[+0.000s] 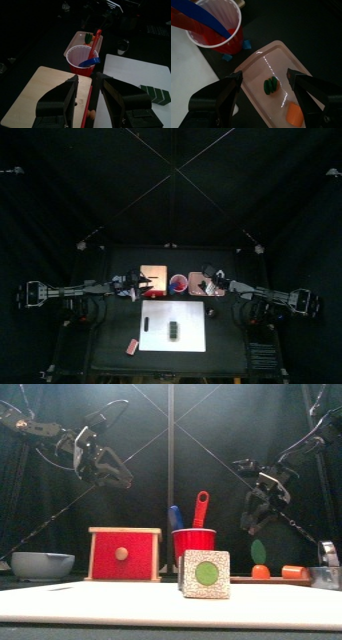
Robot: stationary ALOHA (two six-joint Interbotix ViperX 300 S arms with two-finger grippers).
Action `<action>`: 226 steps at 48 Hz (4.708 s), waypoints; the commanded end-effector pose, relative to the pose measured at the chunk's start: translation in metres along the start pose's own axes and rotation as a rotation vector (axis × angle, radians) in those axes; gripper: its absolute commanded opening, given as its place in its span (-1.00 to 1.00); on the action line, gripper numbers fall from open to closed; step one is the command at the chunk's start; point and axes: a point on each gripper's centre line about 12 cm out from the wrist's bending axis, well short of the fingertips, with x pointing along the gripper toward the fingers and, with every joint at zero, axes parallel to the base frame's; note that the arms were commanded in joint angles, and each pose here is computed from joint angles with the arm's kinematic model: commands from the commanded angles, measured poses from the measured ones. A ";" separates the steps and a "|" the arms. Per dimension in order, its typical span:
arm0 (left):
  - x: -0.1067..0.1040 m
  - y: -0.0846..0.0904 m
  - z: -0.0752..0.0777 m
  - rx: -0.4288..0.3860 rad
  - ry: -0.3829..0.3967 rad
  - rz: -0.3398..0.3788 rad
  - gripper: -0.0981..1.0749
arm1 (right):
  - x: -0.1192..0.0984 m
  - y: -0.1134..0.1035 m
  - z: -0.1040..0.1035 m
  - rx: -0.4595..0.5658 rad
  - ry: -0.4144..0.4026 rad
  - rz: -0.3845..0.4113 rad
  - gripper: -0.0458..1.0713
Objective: Grab knife handle
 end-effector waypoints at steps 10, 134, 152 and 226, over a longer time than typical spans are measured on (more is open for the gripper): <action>0.000 0.001 0.008 -0.013 -0.029 0.005 0.46 | -0.007 0.024 -0.001 -0.027 -0.047 0.094 0.88; 0.000 -0.001 0.008 -0.008 -0.049 -0.002 0.46 | -0.028 0.064 -0.008 0.015 -0.020 0.239 0.87; 0.000 -0.002 0.010 -0.012 -0.055 -0.003 0.46 | -0.031 0.093 -0.013 -0.027 0.030 0.313 0.87; 0.000 -0.004 0.011 -0.006 -0.056 -0.011 0.46 | -0.019 0.096 0.124 -0.166 0.202 0.096 0.87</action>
